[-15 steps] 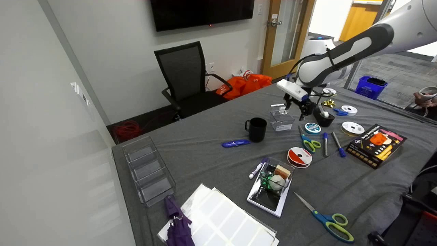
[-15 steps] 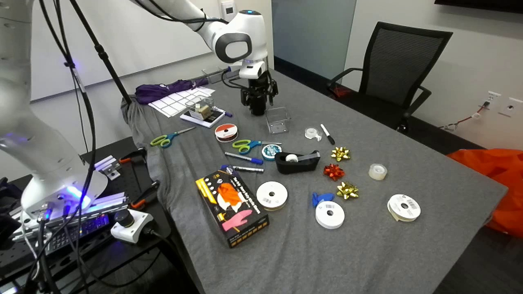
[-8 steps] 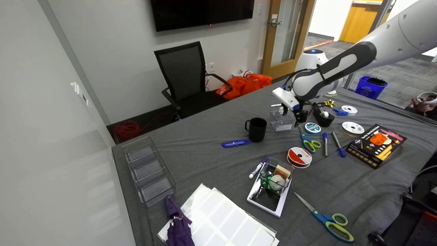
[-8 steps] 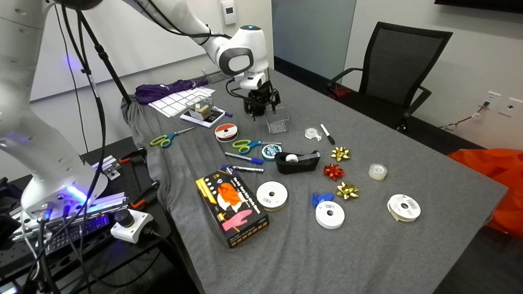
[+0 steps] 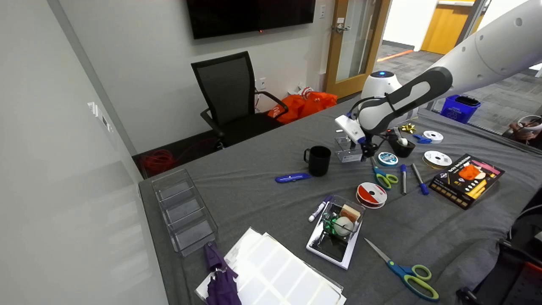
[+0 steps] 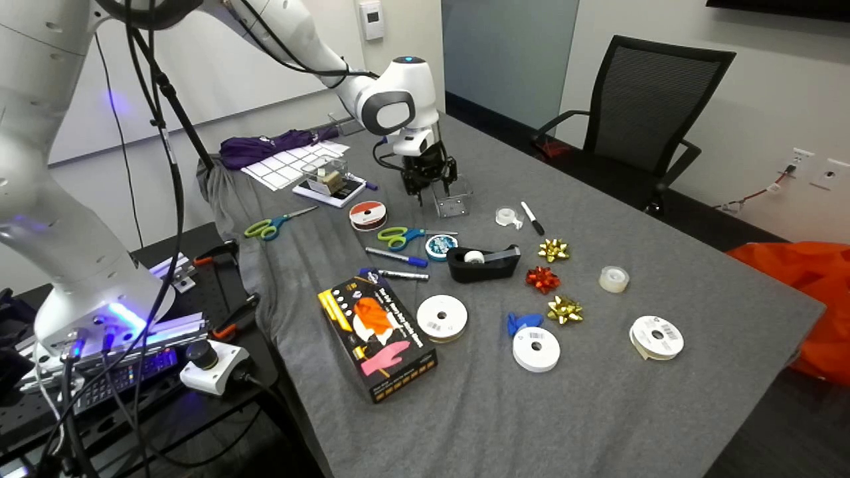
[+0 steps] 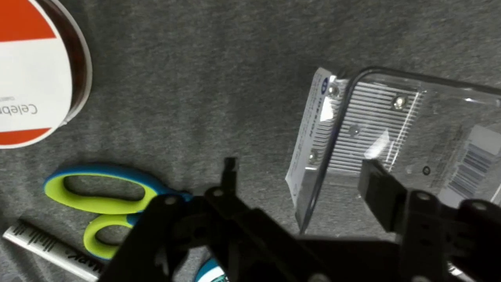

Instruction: Move the clear box closer to the edge of the table

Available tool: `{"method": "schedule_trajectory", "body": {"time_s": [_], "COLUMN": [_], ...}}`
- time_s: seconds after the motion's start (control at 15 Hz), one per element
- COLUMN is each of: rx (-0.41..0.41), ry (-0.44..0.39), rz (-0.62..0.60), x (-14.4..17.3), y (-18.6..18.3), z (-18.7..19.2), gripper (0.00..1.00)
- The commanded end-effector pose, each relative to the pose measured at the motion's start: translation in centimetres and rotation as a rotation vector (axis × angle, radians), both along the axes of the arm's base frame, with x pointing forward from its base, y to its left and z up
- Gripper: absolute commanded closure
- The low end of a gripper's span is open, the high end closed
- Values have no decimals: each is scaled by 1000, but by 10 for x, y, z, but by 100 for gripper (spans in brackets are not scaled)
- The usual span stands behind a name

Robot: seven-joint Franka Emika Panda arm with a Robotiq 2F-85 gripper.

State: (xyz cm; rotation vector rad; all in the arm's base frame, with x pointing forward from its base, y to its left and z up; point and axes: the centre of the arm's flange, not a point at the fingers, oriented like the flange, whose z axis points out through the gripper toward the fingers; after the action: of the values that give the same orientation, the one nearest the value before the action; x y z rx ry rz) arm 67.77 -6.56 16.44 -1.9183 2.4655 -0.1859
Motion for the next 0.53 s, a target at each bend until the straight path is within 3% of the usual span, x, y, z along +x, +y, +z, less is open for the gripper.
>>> {"method": "schedule_trajectory", "body": {"time_s": [0.0, 0.47], "rx": [-22, -17], "ry": [-19, -30], "rz": [-10, -11], "x": [7, 8], "y": [-1, -2], "z": [-6, -3], "gripper": [51, 98]}}
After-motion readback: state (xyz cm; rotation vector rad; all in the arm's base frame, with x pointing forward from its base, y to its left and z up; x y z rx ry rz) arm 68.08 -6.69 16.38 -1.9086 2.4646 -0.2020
